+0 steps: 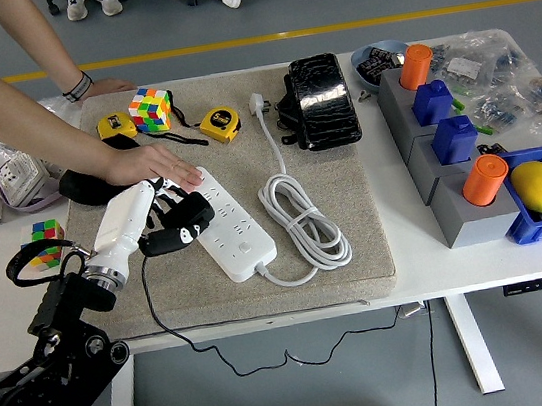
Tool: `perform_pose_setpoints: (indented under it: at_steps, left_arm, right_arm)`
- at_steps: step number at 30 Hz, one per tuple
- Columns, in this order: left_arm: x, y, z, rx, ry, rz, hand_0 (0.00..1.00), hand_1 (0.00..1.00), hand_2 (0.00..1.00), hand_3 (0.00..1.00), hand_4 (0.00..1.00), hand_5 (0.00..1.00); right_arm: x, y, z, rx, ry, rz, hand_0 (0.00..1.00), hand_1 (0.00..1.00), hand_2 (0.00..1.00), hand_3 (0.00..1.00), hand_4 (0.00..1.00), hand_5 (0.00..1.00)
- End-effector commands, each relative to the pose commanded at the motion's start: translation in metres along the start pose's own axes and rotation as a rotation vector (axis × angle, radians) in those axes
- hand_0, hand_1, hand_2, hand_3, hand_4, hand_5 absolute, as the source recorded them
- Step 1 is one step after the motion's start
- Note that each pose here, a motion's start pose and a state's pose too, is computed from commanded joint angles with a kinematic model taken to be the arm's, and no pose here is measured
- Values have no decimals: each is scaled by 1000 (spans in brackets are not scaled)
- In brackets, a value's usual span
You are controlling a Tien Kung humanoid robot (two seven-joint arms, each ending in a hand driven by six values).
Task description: Put the plug near the board,insert it into the board,press the button,pull the plug out
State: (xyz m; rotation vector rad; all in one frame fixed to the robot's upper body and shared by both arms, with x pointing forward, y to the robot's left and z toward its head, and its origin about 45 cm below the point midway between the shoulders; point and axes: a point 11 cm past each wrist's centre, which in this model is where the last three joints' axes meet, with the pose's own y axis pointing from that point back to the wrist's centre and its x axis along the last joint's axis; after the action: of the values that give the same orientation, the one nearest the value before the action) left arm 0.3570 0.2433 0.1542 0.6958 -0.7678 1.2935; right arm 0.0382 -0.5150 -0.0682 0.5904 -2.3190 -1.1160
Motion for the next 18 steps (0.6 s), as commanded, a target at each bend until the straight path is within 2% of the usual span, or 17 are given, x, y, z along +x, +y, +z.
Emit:
perform_pose_setpoints:
  at_steps: [4, 8, 12, 18]
  left_arm:
    - [13, 3, -1, -27, 5, 48, 213, 312, 344, 502, 703, 12]
    - [20, 4, -20, 4, -38, 58, 214, 308, 344, 510, 697, 2]
    - [19, 8, -41, 36, -68, 43, 229, 313, 348, 507, 704, 11]
    - [12, 12, -61, 74, -96, 24, 246, 330, 362, 508, 711, 31]
  right_arm:
    - [0, 0, 0, 0, -2, 0, 549, 570, 530, 504, 813, 361]
    - [0, 0, 0, 0, -2, 0, 549, 571, 530, 504, 813, 361]
    - [0, 0, -1, 1, -3, 0, 548, 571, 530, 505, 813, 360]
    - [-1, 0, 0, 0, -1, -1, 548, 571, 530, 504, 812, 360]
